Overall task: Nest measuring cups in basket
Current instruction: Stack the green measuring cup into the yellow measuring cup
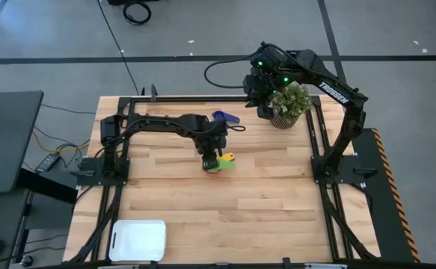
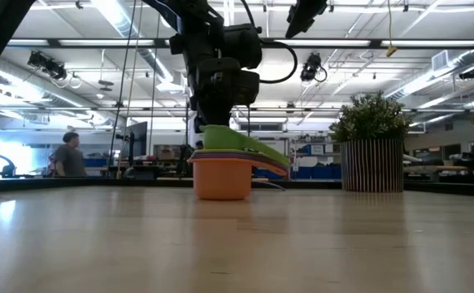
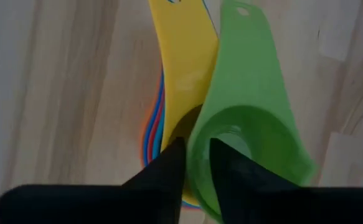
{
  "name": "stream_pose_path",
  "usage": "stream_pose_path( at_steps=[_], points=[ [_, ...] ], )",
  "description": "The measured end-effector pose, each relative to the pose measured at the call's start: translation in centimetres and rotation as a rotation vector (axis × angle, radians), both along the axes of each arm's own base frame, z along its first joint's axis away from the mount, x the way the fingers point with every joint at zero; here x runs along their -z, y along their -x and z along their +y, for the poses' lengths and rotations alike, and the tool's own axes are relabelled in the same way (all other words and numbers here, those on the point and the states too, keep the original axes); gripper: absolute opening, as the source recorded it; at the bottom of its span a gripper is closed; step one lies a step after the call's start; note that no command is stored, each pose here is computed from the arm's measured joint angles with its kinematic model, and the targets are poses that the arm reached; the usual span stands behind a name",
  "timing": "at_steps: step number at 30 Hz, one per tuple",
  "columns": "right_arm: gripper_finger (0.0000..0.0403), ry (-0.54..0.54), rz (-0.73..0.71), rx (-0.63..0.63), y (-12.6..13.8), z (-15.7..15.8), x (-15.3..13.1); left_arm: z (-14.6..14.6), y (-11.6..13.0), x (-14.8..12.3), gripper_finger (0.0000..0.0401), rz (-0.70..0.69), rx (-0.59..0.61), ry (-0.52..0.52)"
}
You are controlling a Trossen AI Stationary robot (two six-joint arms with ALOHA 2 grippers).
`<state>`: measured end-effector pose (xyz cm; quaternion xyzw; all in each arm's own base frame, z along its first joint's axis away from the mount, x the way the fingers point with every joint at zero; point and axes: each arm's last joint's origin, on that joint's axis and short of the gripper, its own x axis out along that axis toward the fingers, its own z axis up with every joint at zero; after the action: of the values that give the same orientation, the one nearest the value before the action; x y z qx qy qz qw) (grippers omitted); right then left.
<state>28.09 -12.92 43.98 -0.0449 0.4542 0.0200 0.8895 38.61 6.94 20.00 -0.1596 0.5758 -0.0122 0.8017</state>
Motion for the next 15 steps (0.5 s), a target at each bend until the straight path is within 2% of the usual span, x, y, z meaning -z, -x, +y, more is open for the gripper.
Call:
stream_pose_path(
  at_steps=[6, 15],
  points=[
    [0.0103, 0.0, 0.0, 0.0, 0.0, 0.0, 0.0, 0.7, 0.3, 0.0, 0.0127, 0.015, -0.018, 0.0],
    [0.0103, 0.0, 0.0, 0.0, 0.0, 0.0, 0.0, 1.1, 0.8, -0.2, 0.0132, 0.031, -0.005, 0.0]
  ],
)
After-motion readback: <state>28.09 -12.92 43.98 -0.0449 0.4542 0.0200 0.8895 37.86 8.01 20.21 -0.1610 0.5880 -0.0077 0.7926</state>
